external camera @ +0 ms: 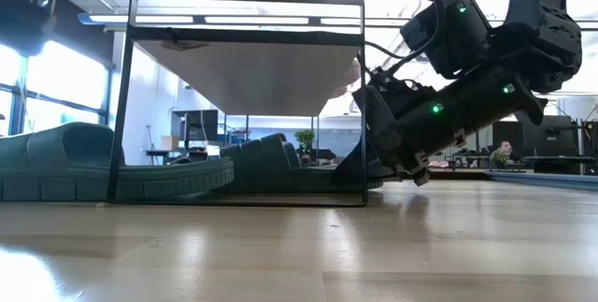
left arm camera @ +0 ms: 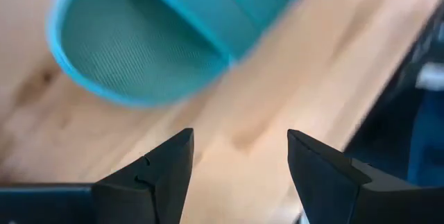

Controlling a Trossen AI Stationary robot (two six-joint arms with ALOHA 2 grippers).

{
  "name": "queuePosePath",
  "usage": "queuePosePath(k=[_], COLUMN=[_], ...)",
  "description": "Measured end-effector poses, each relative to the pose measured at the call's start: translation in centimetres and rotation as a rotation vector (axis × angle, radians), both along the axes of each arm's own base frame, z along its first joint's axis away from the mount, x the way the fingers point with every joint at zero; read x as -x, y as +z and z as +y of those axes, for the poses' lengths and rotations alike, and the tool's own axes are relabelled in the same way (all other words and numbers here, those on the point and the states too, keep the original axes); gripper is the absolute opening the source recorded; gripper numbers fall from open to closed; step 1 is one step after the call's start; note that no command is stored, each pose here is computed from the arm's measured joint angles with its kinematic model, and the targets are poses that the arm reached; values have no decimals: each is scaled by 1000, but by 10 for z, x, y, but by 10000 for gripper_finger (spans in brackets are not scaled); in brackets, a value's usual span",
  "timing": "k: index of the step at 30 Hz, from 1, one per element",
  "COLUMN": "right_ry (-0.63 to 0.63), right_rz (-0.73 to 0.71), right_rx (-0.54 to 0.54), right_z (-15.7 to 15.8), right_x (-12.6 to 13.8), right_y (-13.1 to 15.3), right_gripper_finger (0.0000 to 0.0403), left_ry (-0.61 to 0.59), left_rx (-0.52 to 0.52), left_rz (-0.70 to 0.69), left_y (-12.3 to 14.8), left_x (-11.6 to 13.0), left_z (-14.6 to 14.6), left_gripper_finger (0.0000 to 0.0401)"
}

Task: Pick and place slides into the shelf
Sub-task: Put the green slide under the shelf

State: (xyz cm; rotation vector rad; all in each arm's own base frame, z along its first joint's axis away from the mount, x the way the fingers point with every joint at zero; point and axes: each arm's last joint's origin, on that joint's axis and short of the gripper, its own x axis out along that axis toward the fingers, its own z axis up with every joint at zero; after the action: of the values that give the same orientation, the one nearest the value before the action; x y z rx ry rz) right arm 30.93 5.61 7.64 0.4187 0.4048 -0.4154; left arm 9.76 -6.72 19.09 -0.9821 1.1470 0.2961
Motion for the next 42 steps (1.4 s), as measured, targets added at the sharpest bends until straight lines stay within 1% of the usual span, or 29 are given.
queuePosePath(k=[3,5,6,9,11,15,19,21,23,26,28,29,30,33,37,40,42], right_ry=[0,0,0,2,3,5,1,0,-1,3,7,10,11,12,12,12,13], right_rz=[3,4,5,8,9,9,7,7,8,12,19,22,26,35,41,41,41], right_rx=[1,1,2,5,5,2,2,3,5,10,8,7,7,9,10,10,10], right_z=[0,0,0,0,0,0,0,0,0,0,0,0,0,0,0,0,0], right_x=[0,0,0,0,0,0,0,0,0,1,1,1,1,1,2,2,2], right_y=[0,0,0,-1,-1,-1,-1,-1,-1,-1,-1,-2,-2,-3,-3,-3,-3], right_gripper_finger=[0,0,0,0,0,0,0,0,0,0,0,0,0,0,0,0,0], left_ry=[-117,-173,-193,-229,-223,-164,-246,-269,-273,-298,-337,-356,-367,-375,-386,-430,-503], left_rx=[41,46,37,36,39,62,49,49,55,44,50,50,41,-11,-103,-210,-272], left_rz=[64,132,161,183,200,152,20,-9,-17,-26,-35,-33,-20,62,197,209,188], left_y=[-1,-4,-6,-9,-11,-12,-8,-7,-6,-3,2,6,9,21,40,52,54], left_x=[4,8,9,7,4,-6,-14,-15,-16,-16,-17,-16,-15,-10,-1,0,-4], left_z=[-1,-1,-1,-3,-5,-11,-16,-17,-17,-17,-18,-18,-18,-14,-7,-4,-5], left_gripper_finger=[215,215,215,215,215,215,208,188,152,80,28,15,11,20,3,8,4])
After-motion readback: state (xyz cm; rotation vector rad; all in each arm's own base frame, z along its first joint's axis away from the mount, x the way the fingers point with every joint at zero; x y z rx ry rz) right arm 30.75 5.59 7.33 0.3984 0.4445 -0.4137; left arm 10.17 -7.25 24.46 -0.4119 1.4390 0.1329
